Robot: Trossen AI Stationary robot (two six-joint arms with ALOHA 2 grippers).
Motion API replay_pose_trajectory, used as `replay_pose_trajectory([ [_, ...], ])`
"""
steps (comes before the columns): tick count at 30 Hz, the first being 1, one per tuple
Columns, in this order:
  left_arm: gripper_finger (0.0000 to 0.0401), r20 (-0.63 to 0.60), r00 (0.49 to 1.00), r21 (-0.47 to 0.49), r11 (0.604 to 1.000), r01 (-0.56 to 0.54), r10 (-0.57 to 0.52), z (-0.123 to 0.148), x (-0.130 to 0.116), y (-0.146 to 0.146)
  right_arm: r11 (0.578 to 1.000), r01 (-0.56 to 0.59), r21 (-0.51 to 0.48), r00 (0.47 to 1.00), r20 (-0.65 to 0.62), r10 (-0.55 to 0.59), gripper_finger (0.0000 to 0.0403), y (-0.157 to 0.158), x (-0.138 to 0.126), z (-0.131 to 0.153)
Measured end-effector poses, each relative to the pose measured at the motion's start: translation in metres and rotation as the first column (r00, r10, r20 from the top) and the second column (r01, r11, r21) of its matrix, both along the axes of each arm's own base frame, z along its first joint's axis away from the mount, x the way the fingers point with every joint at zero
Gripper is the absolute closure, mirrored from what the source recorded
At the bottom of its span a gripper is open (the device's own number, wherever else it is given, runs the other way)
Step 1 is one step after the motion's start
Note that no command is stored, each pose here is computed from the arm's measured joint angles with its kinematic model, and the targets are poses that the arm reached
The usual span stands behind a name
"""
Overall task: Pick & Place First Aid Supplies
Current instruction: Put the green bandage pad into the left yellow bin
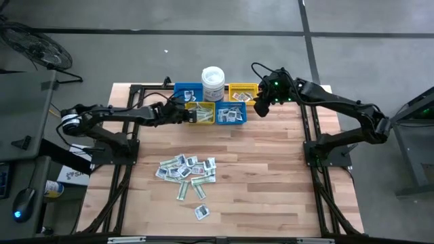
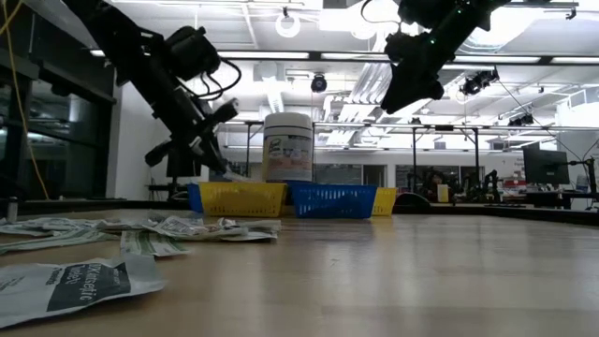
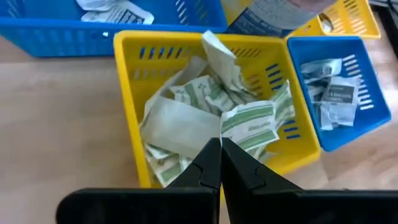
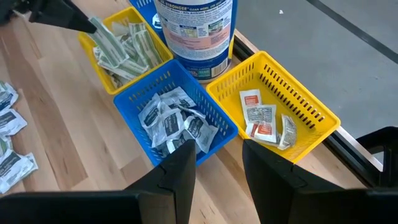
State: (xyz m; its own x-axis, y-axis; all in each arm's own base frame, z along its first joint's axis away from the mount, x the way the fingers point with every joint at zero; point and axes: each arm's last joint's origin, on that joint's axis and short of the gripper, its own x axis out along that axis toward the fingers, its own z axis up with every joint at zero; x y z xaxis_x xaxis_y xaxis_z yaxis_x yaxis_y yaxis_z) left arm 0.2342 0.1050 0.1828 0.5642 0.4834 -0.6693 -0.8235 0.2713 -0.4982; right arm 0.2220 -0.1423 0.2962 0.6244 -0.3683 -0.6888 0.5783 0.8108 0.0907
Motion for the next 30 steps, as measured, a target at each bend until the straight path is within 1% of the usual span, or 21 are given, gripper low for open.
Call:
replay_pose_trajectory([
  [6,0.0397,-0.009,1.000,0.000,1.000,-0.011,0.011,-0.003,0.000,0.004,1.000,0.008,0.006,1.000,0.004,-0.008,0.0277,0.000,0.000,0.000],
  [10,0.0384,-0.015,1.000,0.012,1.000,-0.014,0.014,-0.003,0.000,0.004,1.000,0.008,0.007,1.000,0.004,-0.008,0.0277,0.000,0.000,0.000],
  [13,0.0364,-0.025,1.000,0.037,0.999,0.012,-0.011,-0.002,0.001,0.004,1.000,0.008,0.007,1.000,0.004,-0.008,0.0277,0.000,0.000,0.000],
  [16,0.0334,-0.001,0.999,0.054,0.997,0.048,-0.048,0.000,0.003,0.004,1.000,0.007,0.007,1.000,0.004,-0.007,0.0277,0.000,0.000,0.000],
  [18,0.0313,0.011,0.998,0.060,0.997,0.054,-0.054,0.002,0.004,0.005,1.000,0.007,0.007,1.000,0.004,-0.007,0.0277,0.000,0.000,0.000],
  [22,0.0278,-0.006,0.998,0.068,0.995,0.066,-0.066,0.004,0.005,0.005,1.000,0.007,0.007,1.000,0.004,-0.007,0.0277,0.000,0.000,0.000],
  [25,0.0263,-0.031,0.996,0.085,0.993,0.086,-0.084,0.006,0.006,0.006,1.000,0.007,0.007,1.000,0.004,-0.007,0.0277,0.000,0.000,0.000],
  [30,0.0251,-0.086,0.992,0.108,0.989,0.105,-0.096,0.013,0.006,0.012,1.000,0.007,0.007,1.000,0.004,-0.007,0.0277,0.000,0.000,0.000],
])
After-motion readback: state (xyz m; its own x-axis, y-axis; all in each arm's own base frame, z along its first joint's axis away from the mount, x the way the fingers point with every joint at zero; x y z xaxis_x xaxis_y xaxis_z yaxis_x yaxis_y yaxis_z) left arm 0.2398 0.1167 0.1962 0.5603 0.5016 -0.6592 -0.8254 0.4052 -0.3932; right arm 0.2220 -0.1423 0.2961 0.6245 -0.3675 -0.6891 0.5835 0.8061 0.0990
